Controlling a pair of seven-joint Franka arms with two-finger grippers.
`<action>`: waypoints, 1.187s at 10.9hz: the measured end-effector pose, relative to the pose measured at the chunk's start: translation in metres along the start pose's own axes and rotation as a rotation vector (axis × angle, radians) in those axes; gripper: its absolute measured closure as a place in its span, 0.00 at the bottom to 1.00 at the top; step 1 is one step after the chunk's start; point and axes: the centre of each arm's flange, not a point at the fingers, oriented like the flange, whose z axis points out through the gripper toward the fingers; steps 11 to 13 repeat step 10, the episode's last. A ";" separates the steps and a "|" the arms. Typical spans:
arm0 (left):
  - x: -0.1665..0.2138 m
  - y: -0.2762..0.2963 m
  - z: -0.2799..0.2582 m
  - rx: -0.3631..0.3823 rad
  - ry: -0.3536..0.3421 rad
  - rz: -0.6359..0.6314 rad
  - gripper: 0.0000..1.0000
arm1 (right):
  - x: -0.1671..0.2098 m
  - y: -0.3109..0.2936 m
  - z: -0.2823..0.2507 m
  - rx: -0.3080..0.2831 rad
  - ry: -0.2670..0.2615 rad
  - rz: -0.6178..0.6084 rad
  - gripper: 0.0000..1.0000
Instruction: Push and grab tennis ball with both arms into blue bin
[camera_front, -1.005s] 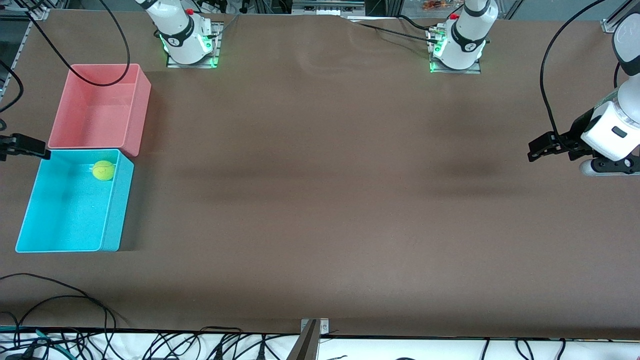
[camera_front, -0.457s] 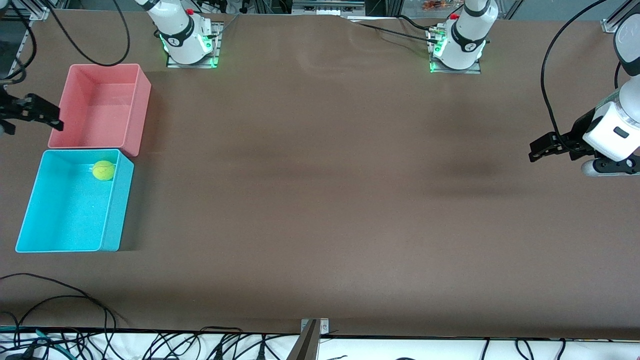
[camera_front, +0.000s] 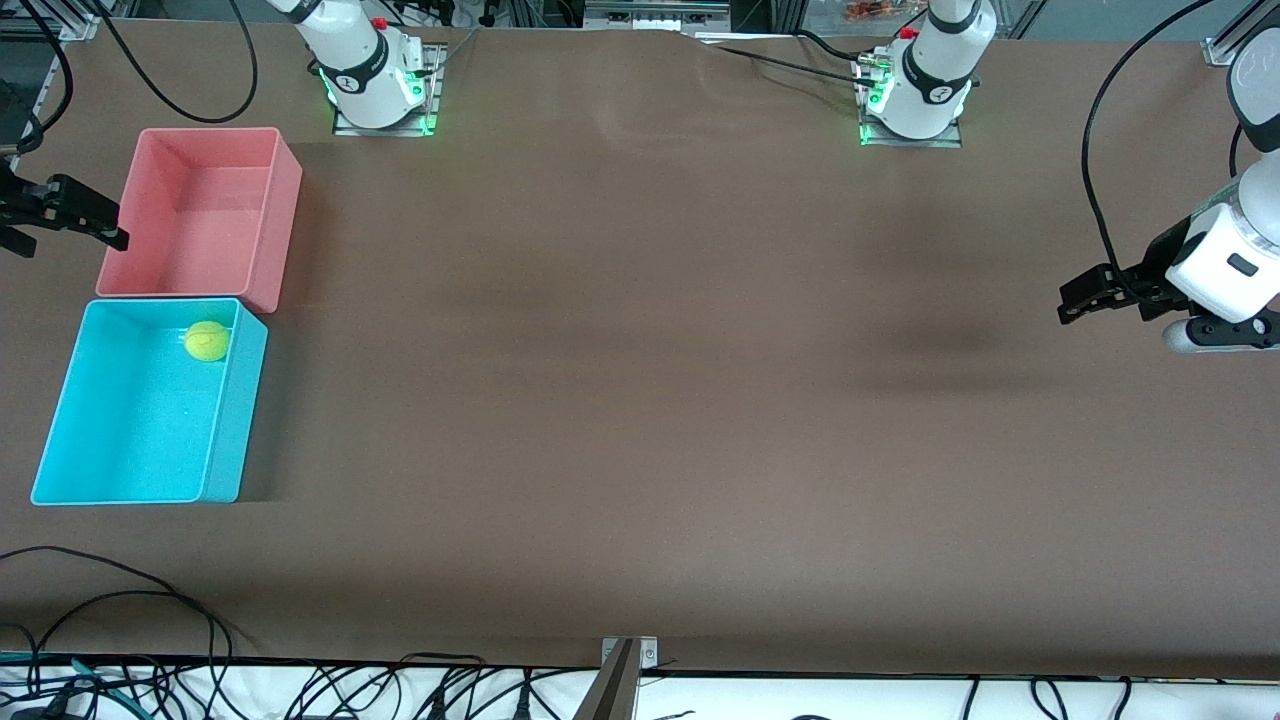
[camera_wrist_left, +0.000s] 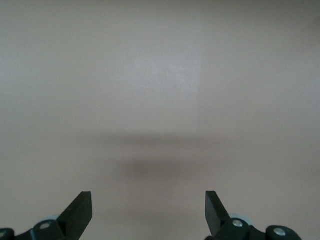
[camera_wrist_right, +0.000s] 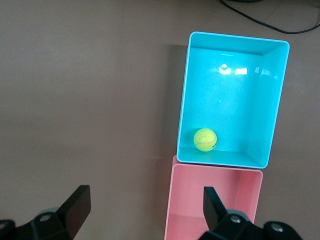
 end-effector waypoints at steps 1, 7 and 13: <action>0.000 0.000 0.000 0.000 0.000 -0.001 0.00 | 0.001 -0.004 0.001 0.000 -0.002 -0.007 0.00; 0.000 0.000 0.000 0.000 0.000 -0.001 0.00 | 0.001 -0.005 0.003 0.001 -0.006 0.002 0.00; 0.000 0.000 0.000 0.000 0.000 -0.002 0.00 | 0.001 -0.006 0.002 0.007 -0.004 0.099 0.00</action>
